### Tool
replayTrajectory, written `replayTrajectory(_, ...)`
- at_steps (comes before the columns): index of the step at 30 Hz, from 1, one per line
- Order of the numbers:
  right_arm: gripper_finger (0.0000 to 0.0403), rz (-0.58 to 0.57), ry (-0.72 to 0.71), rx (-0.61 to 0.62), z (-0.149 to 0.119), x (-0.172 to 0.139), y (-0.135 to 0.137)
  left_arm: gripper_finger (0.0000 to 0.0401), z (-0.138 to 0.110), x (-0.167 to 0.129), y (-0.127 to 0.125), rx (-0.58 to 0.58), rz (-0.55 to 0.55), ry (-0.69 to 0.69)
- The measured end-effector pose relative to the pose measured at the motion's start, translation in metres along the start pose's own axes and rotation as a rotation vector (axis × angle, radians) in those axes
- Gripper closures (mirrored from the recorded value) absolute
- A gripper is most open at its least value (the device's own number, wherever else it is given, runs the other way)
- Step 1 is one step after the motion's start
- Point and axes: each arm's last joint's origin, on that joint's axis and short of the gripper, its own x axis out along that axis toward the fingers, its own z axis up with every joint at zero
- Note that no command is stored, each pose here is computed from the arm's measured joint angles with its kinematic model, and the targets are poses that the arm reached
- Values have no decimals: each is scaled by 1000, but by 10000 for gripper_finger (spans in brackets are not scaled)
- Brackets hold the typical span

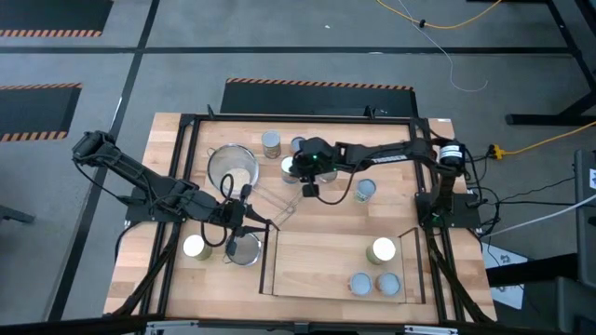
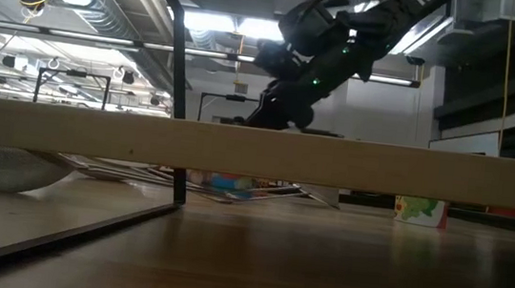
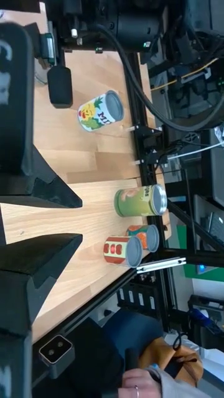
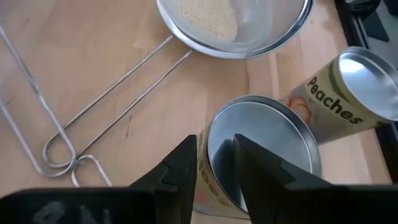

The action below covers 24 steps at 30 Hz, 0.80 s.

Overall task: Pick and place cans onto a shelf
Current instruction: Put the canned tomatoes on the shelf

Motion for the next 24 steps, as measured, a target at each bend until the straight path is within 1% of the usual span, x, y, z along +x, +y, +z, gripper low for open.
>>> replayTrajectory(3, 299, -1, 0, 0, 0, 1, 0, 332, 0, 0, 0, 0, -2, 0)
replayTrajectory(6, 317, -1, -2, 1, 0, 1, 0, 332, 0, 0, 0, 0, -3, 0)
replayTrajectory(13, 390, -2, -11, 2, 1, 1, 0, 332, 0, 0, 0, -1, -3, -3)
replayTrajectory(18, 392, -2, -10, 2, 0, 1, 0, 332, 3, -2, 1, -3, 9, -21)
replayTrajectory(21, 397, -1, -5, 3, 1, 0, 0, 332, 10, -14, 3, 5, 1, -61)
replayTrajectory(24, 397, 3, 4, 7, 5, -1, -2, 332, 14, -30, 6, 30, -9, -71)
